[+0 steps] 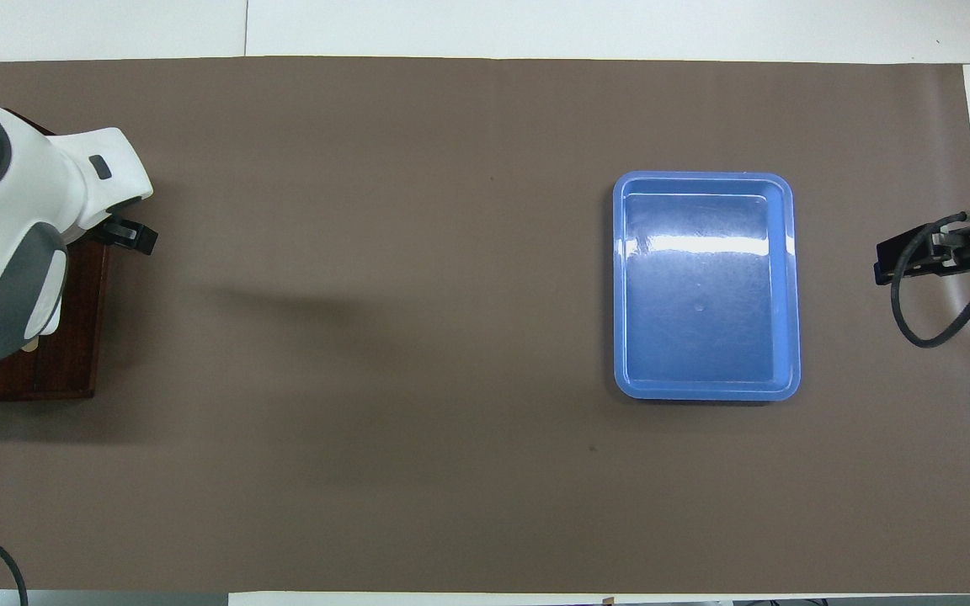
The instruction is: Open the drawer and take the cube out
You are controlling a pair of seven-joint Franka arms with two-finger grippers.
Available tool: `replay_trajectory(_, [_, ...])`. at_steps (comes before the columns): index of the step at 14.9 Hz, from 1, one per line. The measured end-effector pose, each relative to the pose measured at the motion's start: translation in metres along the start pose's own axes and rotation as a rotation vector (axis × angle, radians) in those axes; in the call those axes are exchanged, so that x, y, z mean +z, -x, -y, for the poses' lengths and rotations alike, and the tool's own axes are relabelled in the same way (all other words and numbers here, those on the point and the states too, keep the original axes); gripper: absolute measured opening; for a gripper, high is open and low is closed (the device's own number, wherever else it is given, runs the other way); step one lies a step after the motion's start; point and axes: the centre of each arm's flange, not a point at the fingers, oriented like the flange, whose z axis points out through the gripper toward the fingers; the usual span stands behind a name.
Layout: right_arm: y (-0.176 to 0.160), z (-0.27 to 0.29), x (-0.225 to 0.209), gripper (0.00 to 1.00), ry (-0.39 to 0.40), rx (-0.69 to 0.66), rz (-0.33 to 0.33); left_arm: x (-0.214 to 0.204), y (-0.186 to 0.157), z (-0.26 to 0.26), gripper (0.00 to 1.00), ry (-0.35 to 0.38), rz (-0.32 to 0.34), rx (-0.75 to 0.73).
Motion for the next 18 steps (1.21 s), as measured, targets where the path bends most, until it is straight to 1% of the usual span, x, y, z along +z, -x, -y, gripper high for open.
replay_trajectory(1, [0.0, 0.0, 0.0, 1.0, 0.0, 0.0, 0.0, 0.012, -0.002, -0.005, 1.0, -0.033, -0.01, 0.034])
replay_trajectory(3, [0.0, 0.0, 0.0, 1.0, 0.0, 0.0, 0.0, 0.035, 0.001, -0.012, 1.0, -0.049, -0.027, 0.068])
replay_trajectory(6, [0.0, 0.0, 0.0, 1.0, 0.0, 0.0, 0.0, 0.064, 0.018, 0.006, 1.0, -0.039, 0.0, 0.04])
replay_trajectory(9, [0.0, 0.0, 0.0, 1.0, 0.0, 0.0, 0.0, 0.083, 0.033, 0.023, 1.0, -0.03, 0.032, 0.008])
replay_trajectory(12, [0.0, 0.0, 0.0, 1.0, 0.0, 0.0, 0.0, 0.089, 0.038, 0.015, 1.0, -0.023, 0.037, -0.021])
replay_trajectory(15, [0.0, 0.0, 0.0, 1.0, 0.0, 0.0, 0.0, 0.099, 0.044, -0.003, 1.0, -0.011, 0.021, -0.064])
replay_trajectory(17, [0.0, 0.0, 0.0, 1.0, 0.0, 0.0, 0.0, 0.092, 0.041, -0.018, 1.0, -0.007, -0.001, -0.087])
replay_trajectory(18, [0.0, 0.0, 0.0, 1.0, 0.0, 0.0, 0.0, 0.083, 0.035, -0.036, 1.0, 0.006, -0.016, -0.107])
